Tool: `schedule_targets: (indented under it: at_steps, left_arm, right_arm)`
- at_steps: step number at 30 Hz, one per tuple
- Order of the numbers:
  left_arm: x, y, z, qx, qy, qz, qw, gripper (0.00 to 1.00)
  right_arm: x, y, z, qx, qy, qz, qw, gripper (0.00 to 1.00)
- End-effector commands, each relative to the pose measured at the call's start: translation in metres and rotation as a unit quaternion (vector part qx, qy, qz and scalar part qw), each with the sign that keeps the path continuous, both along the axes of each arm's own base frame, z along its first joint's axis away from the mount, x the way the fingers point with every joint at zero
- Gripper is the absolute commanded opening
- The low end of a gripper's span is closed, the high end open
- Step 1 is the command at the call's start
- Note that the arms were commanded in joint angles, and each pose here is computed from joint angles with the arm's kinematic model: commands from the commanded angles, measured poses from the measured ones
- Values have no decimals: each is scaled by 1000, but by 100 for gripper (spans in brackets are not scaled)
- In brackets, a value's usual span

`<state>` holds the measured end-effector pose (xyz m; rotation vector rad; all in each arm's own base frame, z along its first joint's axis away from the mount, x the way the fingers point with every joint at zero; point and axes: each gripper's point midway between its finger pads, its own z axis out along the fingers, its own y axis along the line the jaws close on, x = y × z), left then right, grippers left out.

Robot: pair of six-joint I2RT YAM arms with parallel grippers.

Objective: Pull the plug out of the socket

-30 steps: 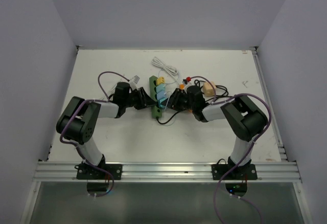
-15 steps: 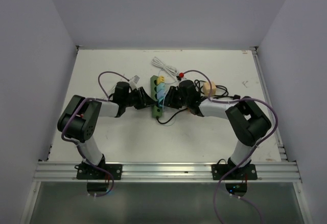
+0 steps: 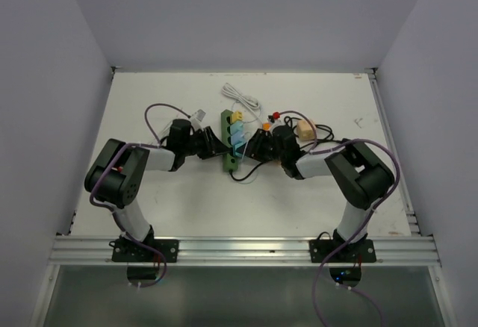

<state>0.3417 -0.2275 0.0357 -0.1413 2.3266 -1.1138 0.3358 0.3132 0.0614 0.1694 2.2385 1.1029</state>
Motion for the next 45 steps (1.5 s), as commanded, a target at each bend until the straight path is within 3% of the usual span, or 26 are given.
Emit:
schedule_targets:
  at_steps: [1, 5, 7, 8, 10, 18, 22, 27, 33, 38, 45]
  left_arm:
    - [-13, 74, -79, 174, 71, 93, 978, 0]
    - [-13, 74, -79, 174, 71, 92, 978, 0]
    - [-14, 75, -81, 176, 73, 92, 977, 0]
    - [-12, 75, -81, 178, 71, 95, 977, 0]
    - [-12, 77, -85, 184, 76, 98, 975, 0]
    - [-8, 73, -94, 230, 82, 95, 965, 0]
    - [-7, 72, -94, 230, 80, 93, 965, 0]
    - [-10, 71, -94, 226, 78, 88, 967, 0]
    - [-10, 70, -90, 215, 73, 85, 970, 0]
    - [-10, 70, -90, 214, 73, 82, 971, 0]
    - [-2, 66, -75, 204, 53, 80, 974, 1]
  right_arm:
    - [1, -8, 4, 83, 0, 9, 997, 11]
    - [4, -12, 6, 57, -12, 3, 998, 11]
    - [2, -22, -3, 3, 2, 0, 1000, 11]
    - [12, -20, 17, -18, -26, -12, 999, 11]
    - [4, -28, 11, -123, -23, -5, 992, 12]
    - [3, -26, 30, -197, -50, -10, 979, 12]
    - [-3, -22, 25, -173, -50, 5, 984, 14]
    - [-2, -22, 18, -62, -19, 0, 998, 14]
    - [0, -31, 13, 45, 18, -2, 999, 14]
    - [1, -23, 16, 64, 23, 10, 998, 14]
    - [-1, -10, 33, -13, -21, 47, 999, 15]
